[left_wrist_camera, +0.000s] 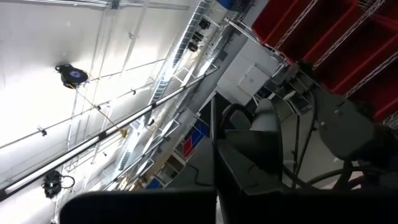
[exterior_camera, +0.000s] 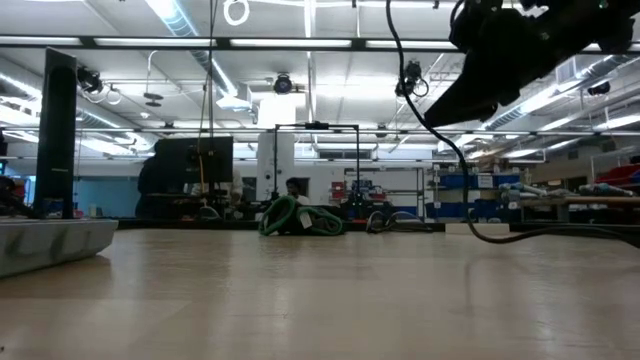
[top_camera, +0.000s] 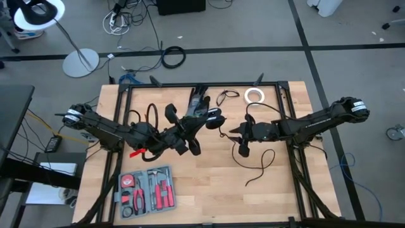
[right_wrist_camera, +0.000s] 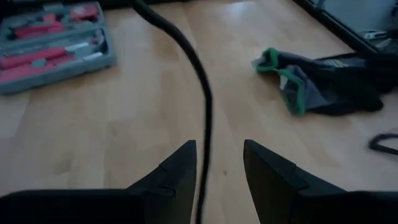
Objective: Coil cords
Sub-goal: Coil the black wire into a spool
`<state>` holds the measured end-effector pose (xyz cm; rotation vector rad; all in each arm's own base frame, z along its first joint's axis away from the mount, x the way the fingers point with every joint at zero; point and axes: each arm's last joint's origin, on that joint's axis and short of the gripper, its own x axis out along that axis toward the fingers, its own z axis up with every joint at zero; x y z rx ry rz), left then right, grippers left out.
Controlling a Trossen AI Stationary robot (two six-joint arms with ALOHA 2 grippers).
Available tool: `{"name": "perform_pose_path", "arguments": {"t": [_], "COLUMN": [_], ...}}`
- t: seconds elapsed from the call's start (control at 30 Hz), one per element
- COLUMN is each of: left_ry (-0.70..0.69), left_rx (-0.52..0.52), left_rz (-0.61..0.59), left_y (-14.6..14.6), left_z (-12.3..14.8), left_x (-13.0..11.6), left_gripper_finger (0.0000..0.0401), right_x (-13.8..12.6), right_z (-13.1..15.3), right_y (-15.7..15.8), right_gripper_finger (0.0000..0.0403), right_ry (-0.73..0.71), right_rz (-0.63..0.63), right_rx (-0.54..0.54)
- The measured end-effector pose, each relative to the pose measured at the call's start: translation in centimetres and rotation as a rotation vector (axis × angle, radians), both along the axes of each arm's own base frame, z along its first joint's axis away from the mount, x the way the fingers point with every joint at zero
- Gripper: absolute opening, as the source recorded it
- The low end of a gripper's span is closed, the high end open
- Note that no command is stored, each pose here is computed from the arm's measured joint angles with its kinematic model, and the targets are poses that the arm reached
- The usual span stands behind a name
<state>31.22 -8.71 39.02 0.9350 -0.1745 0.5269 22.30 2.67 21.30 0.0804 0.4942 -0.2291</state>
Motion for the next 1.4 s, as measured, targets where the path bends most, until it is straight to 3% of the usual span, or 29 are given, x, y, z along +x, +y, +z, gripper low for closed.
{"name": "perform_pose_path", "arguments": {"t": [0.1,0.53,0.77,1.4], "left_ry": [-0.003,0.008,0.019,0.025], "left_rx": [-0.013,-0.019,-0.019,-0.019], "left_rz": [-0.007,0.010,0.019,0.012], "left_y": [0.0,0.0,0.0,0.0], "left_z": [-0.1,-0.3,-0.3,-0.4], "left_x": [0.1,0.2,0.2,0.2], "left_gripper_finger": [0.0000,0.0000,0.0000,0.0000], "right_x": [0.3,1.9,1.5,1.2], "right_z": [-0.3,-3.2,-2.3,-1.4], "right_y": [0.1,0.3,0.3,-0.2], "right_gripper_finger": [0.0132,0.0121,0.0092,0.0089], "right_ry": [-0.042,0.048,0.012,-0.022], "right_rz": [0.014,0.001,0.028,0.039], "right_rx": [0.017,-0.004,0.012,0.025]}}
